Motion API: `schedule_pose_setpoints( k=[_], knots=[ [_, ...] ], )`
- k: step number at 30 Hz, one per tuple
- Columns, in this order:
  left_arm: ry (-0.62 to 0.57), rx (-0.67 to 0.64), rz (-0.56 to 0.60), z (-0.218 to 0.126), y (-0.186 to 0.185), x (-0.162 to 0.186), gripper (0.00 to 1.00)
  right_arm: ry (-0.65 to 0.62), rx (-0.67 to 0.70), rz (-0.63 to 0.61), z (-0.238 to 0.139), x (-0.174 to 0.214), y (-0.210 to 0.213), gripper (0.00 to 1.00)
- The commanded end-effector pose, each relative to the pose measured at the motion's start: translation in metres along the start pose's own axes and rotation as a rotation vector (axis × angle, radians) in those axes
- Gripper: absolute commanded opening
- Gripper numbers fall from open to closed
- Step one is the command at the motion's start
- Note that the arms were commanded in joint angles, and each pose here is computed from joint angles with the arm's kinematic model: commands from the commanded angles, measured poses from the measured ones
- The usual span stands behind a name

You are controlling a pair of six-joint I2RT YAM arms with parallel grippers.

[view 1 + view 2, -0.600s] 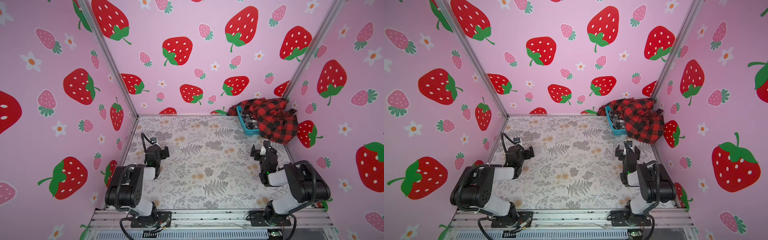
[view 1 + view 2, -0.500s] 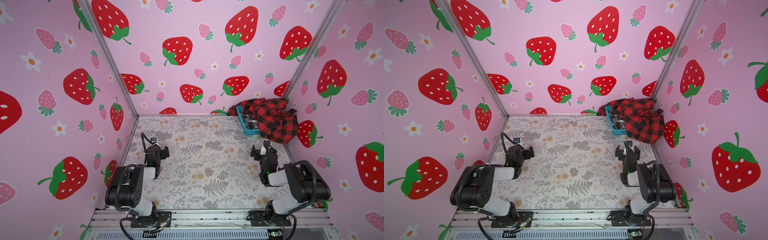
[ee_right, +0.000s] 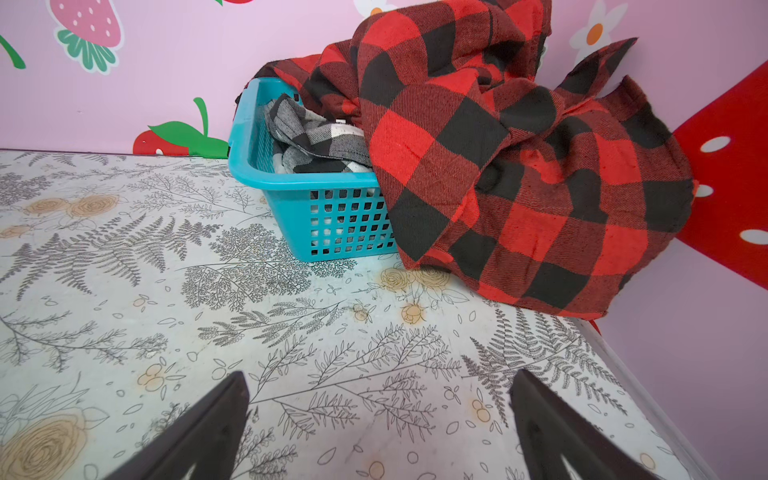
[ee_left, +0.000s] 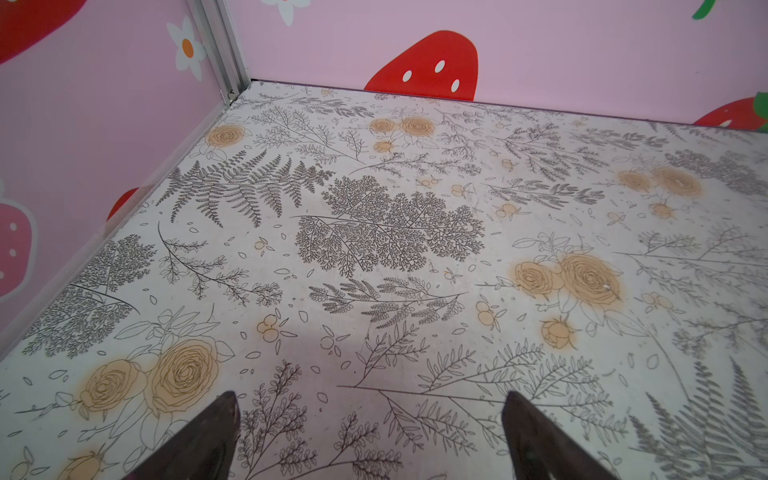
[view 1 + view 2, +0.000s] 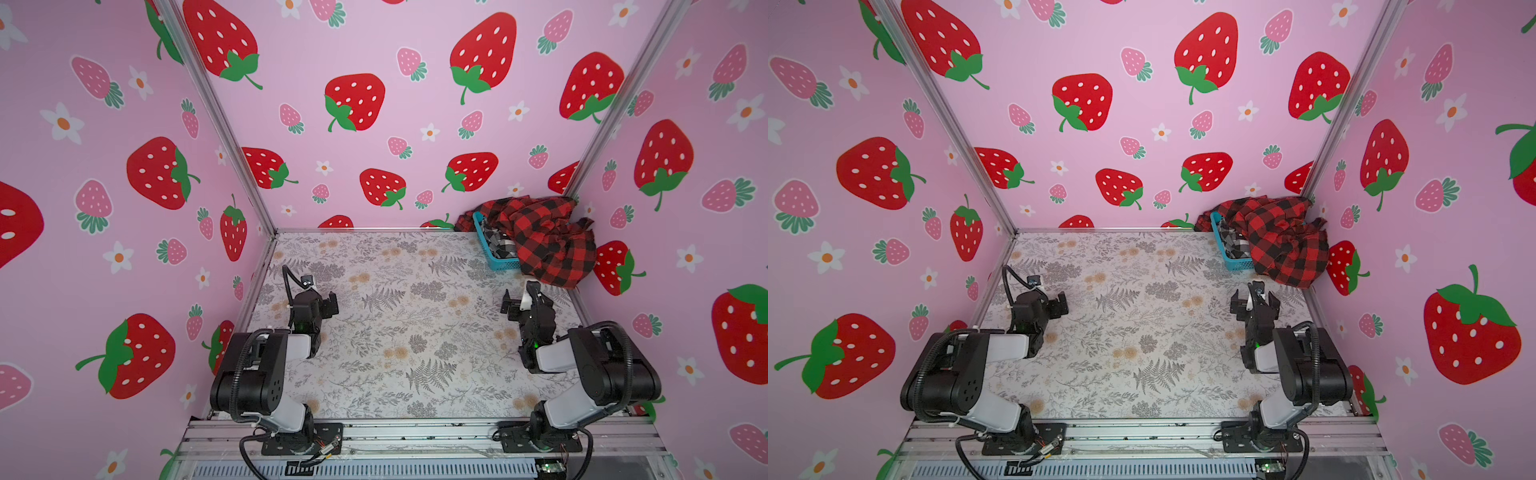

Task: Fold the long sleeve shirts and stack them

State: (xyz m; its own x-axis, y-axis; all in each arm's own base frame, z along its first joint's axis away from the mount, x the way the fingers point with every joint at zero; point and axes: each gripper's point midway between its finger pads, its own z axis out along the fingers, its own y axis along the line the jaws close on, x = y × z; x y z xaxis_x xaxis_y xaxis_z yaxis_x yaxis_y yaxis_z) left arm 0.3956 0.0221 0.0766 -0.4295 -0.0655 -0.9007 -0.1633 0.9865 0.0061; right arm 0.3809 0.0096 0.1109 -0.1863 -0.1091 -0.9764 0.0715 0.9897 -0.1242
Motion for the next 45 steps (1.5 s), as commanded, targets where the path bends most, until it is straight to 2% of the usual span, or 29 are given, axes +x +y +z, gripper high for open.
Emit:
schedule_pose_setpoints(
  k=[1, 22, 23, 25, 27, 29, 30, 32, 34, 37, 40, 42, 45],
  knots=[
    [-0.029, 0.004, 0.01, 0.001, -0.001, -0.01, 0.99, -0.036, 0.0, 0.006, -0.001, -0.01, -0.001, 1.0],
    [-0.029, 0.009, 0.008, 0.001, -0.001, -0.011, 0.99, -0.039, 0.0, 0.006, -0.001, -0.01, -0.001, 1.0],
    [-0.036, 0.026, 0.01, 0.0, -0.003, -0.013, 0.99, -0.051, 0.045, 0.015, 0.001, -0.019, -0.006, 1.0],
    [0.016, 0.06, 0.051, -0.007, -0.013, -0.03, 0.99, 0.039, 0.13, 0.016, 0.011, -0.041, -0.015, 1.0],
    [0.047, -0.035, 0.024, -0.015, 0.0, -0.068, 0.99, 0.128, 0.166, 0.104, 0.019, -0.093, -0.023, 1.0],
    [0.028, -0.174, -0.153, -0.035, 0.023, -0.108, 0.99, 0.152, 0.142, 0.195, 0.015, -0.142, -0.023, 1.0],
    [0.028, -0.17, -0.257, -0.048, 0.023, -0.124, 0.99, 0.128, 0.135, 0.249, 0.012, -0.154, -0.024, 1.0],
    [0.022, -0.085, -0.374, -0.068, 0.0, -0.151, 0.99, 0.094, 0.204, 0.41, 0.009, -0.148, -0.043, 1.0],
    [0.06, 0.041, -0.382, -0.079, -0.044, -0.158, 0.99, 0.143, 0.114, 0.484, 0.026, -0.15, -0.041, 0.97],
    [0.132, 0.142, -0.225, -0.095, -0.11, -0.152, 1.0, 0.292, 0.149, 0.426, 0.065, -0.154, -0.038, 0.89],
    [0.184, 0.209, -0.081, -0.108, -0.155, -0.136, 0.99, 0.403, 0.208, 0.323, 0.1, -0.155, -0.044, 0.87],
    [0.199, 0.246, -0.054, -0.114, -0.174, -0.13, 1.0, 0.46, 0.227, 0.27, 0.119, -0.157, -0.046, 0.85],
    [0.224, 0.287, -0.079, -0.115, -0.187, -0.125, 0.99, 0.497, 0.208, 0.219, 0.145, -0.157, -0.041, 0.85]
  ],
)
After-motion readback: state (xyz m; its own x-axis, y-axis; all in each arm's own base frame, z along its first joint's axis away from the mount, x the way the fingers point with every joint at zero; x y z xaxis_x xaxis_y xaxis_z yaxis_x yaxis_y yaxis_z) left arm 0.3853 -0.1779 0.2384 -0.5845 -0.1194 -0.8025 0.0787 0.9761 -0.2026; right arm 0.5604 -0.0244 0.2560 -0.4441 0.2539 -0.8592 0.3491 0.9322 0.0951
